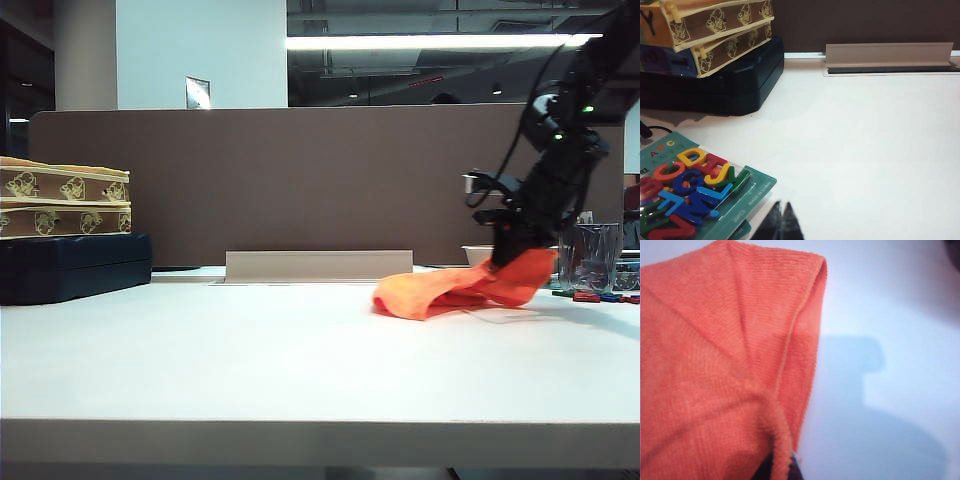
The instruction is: Use an orange cloth to wipe the letter magnets on the table away for a distance.
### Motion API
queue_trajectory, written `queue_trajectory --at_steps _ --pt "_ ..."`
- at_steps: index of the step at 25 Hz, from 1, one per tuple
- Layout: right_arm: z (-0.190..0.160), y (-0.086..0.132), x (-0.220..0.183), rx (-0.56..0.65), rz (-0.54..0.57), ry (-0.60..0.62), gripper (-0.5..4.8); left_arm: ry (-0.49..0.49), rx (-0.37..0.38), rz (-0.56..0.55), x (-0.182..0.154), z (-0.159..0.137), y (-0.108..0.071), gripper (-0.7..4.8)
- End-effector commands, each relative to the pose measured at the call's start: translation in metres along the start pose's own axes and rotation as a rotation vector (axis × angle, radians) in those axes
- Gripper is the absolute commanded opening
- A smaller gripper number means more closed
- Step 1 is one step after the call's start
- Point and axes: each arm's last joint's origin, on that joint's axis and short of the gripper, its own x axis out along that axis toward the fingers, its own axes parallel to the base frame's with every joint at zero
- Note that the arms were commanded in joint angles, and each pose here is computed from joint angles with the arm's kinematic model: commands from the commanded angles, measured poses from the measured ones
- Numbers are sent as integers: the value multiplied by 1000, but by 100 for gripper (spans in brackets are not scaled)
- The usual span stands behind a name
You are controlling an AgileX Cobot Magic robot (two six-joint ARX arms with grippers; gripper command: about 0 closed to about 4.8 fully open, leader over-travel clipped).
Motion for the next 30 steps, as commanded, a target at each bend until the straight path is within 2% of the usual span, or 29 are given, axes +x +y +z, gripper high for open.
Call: queue_trajectory --at_steps 1,10,16,18,22,24,26,28,30 --pt "-4 -17 -8 25 -29 -4 -9 -11 -3 0 0 2 0 -5" --pt "-34 -78 -33 170 -111 32 -9 -11 -2 0 0 2 0 -5" --pt "-47 -103 -46 245 -153 22 -9 -30 -1 1 0 4 0 -5" --pt "-44 -107 -51 307 -118 -38 -9 -36 0 1 0 4 0 -5" --pt "-15 -101 -77 315 38 -263 -9 -39 -1 1 0 5 0 -5" --pt "-5 -95 -88 311 100 -321 -9 -39 -1 1 0 5 0 -5" --pt "16 -75 -109 247 192 -391 -9 -39 -1 1 0 5 0 -5" --pt "27 -62 -121 209 224 -422 -9 -40 0 1 0 5 0 -5" --pt "45 -39 -145 143 267 -474 -9 -40 0 1 0 5 0 -5"
